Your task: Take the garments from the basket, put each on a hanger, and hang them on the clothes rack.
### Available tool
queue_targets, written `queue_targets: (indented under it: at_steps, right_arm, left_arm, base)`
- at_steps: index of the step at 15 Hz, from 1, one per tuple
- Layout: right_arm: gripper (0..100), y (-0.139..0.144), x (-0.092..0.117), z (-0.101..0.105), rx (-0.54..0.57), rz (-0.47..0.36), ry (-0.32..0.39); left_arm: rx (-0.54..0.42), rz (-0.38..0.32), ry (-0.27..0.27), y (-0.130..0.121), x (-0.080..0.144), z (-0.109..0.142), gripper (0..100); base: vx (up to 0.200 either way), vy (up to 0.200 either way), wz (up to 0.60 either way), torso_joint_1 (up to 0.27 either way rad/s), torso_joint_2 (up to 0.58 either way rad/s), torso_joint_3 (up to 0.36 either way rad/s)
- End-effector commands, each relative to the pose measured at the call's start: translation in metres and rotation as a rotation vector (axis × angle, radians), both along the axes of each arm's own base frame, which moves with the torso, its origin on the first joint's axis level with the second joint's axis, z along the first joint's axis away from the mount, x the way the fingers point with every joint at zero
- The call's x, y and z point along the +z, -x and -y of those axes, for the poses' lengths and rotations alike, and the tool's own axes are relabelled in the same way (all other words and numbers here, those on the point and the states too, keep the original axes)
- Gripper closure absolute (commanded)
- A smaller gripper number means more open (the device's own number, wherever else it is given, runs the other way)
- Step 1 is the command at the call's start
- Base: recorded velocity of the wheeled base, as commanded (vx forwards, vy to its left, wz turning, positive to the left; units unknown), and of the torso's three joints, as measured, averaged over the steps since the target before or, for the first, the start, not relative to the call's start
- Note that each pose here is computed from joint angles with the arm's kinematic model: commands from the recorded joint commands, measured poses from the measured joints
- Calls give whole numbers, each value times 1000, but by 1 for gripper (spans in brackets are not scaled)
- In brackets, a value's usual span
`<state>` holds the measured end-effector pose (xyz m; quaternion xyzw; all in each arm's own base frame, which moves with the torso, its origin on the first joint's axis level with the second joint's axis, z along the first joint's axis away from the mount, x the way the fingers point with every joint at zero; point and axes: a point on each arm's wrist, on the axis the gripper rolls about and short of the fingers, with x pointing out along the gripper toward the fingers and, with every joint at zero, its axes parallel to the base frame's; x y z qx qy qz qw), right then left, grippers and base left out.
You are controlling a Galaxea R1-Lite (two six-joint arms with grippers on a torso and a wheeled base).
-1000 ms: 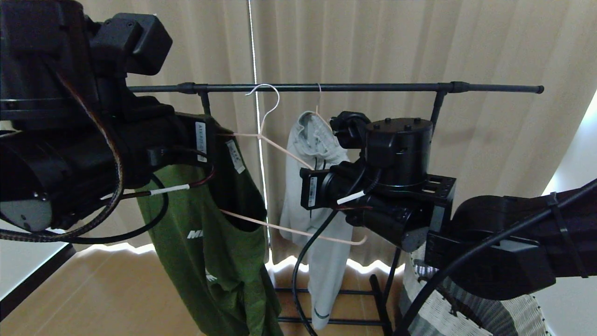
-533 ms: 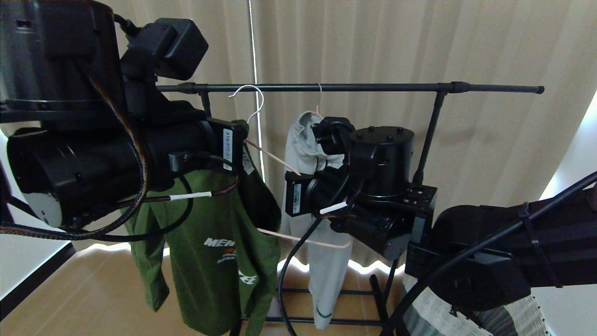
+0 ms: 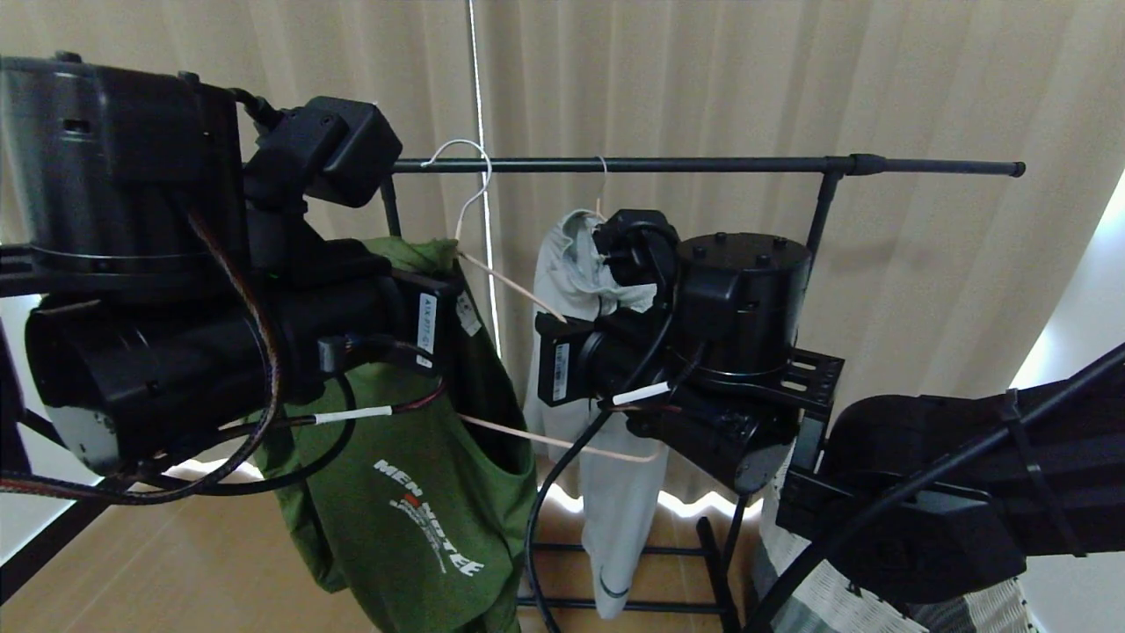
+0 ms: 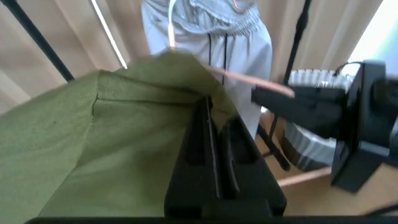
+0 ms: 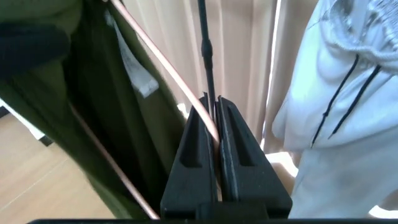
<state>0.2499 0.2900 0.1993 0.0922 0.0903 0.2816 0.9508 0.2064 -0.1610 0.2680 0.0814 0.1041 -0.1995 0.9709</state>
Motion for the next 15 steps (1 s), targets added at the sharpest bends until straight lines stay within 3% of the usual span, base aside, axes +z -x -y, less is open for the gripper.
queue_targets:
  at_steps: [1, 4, 7, 8, 13, 15]
  right_arm:
    - [100, 4, 7, 5, 0, 16, -17]
    - [100, 7, 16, 11, -4, 31, -35]
    - [100, 5, 22, 36, -46, 68, 13]
    - [100, 5, 22, 36, -46, 68, 13]
    - [100, 21, 25, 96, -58, 78, 69]
    - [100, 20, 19, 113, -60, 95, 107]
  left_arm:
    - [-3, 2, 0, 5, 0, -3, 0]
    - [-11, 5, -9, 13, -2, -9, 0]
    - [-33, 22, -29, 33, -5, -26, 0]
    - [-33, 22, -29, 33, -5, -26, 0]
    - [-5, 76, -124, 56, -13, -57, 0]
    - [-5, 105, -120, 55, -13, -62, 0]
  base:
    - [0, 0, 0, 0, 0, 0]
    - [0, 0, 0, 0, 0, 0]
    - [0, 0, 0, 0, 0, 0]
    - [0, 0, 0, 0, 0, 0]
    - [0, 0, 0, 0, 0, 0]
    - [0, 0, 0, 0, 0, 0]
